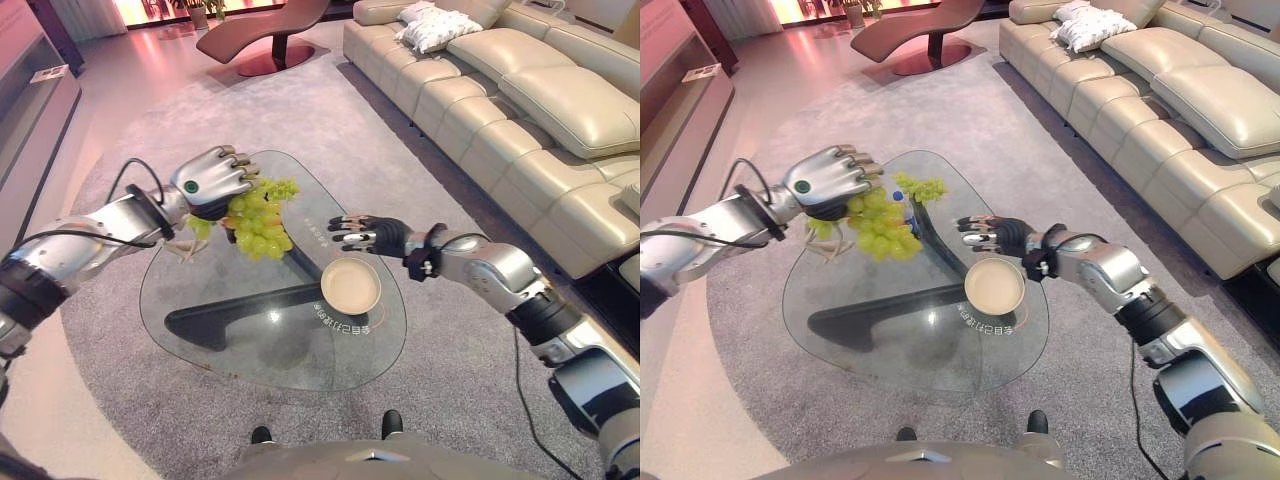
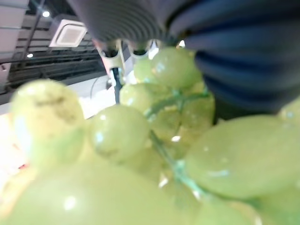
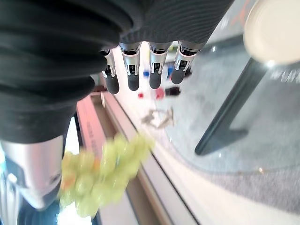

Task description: Pick up fruits into the plate

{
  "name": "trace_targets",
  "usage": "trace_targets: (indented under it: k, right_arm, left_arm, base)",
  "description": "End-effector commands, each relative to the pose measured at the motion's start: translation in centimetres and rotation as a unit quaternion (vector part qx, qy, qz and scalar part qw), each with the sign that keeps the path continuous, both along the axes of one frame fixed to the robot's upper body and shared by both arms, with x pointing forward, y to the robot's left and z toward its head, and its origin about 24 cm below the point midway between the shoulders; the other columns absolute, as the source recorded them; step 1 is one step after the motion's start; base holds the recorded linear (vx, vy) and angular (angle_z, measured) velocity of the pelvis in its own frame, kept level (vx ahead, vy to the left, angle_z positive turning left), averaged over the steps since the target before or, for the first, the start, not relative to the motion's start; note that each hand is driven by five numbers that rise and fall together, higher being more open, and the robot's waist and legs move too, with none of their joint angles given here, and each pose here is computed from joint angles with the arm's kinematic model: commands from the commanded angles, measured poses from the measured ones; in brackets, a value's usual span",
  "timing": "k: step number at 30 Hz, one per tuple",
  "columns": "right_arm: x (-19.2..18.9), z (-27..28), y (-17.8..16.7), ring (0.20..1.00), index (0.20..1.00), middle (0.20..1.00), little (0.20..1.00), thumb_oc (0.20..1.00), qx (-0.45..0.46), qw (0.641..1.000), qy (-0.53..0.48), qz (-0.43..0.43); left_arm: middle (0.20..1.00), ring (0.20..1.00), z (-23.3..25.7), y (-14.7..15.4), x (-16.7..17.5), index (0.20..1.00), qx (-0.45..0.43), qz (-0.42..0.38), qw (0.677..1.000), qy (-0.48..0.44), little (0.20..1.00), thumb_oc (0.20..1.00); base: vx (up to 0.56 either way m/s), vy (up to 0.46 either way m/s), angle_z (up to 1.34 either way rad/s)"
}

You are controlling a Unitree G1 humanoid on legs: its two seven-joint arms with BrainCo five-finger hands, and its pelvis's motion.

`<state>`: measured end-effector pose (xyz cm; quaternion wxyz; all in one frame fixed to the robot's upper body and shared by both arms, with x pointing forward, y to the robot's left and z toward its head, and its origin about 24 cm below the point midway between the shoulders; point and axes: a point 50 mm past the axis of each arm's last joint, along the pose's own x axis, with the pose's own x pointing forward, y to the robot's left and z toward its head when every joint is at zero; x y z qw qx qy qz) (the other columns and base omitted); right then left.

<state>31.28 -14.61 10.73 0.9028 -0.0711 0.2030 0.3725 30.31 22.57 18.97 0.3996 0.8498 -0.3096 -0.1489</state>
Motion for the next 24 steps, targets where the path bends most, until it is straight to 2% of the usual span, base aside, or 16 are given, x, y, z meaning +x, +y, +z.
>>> trace_targets:
  k: [1, 6, 16, 20, 24]
  right_arm:
    - [0.8, 3.3, 1.2, 1.000, 1.000, 1.000, 1.000, 1.000, 0.046, 0.996, -0.072, 0.041]
    - [0.9, 3.6, 1.9, 1.000, 1.000, 1.000, 1.000, 1.000, 0.050, 0.995, -0.069, 0.060]
    - [-0.1, 3.4, 6.9, 1.000, 1.000, 1.000, 1.000, 1.000, 0.085, 0.987, -0.019, 0.135]
    - [-1.4, 3.2, 10.1, 1.000, 1.000, 1.000, 1.000, 1.000, 0.099, 0.979, 0.007, 0.175]
    - [-2.0, 2.9, 11.3, 1.000, 1.000, 1.000, 1.000, 1.000, 0.109, 0.976, 0.020, 0.187]
  left_arm:
    - [0.200, 0.200, 4.6, -0.1, -0.1, 0.200, -0.006, -0.037, 0.996, -0.082, 0.200, 0.200]
    - [0.200, 0.200, 4.5, -1.8, -0.8, 0.200, -0.011, -0.093, 0.994, -0.054, 0.200, 0.200]
    - [0.200, 0.200, 4.5, -5.6, -0.5, 0.200, -0.024, -0.152, 0.987, -0.045, 0.200, 0.200]
    - [0.200, 0.200, 3.9, -8.1, -0.3, 0.200, -0.035, -0.179, 0.982, -0.036, 0.200, 0.200]
    - [0.200, 0.200, 3.7, -8.9, -0.2, 0.200, -0.041, -0.184, 0.981, -0.042, 0.200, 0.200]
  base:
    - [0.00, 0.000, 0.00]
    - [0.00, 0.000, 0.00]
    - [0.00, 0.000, 0.00]
    - [0.00, 0.000, 0.00]
    - [0.00, 0.000, 0.00]
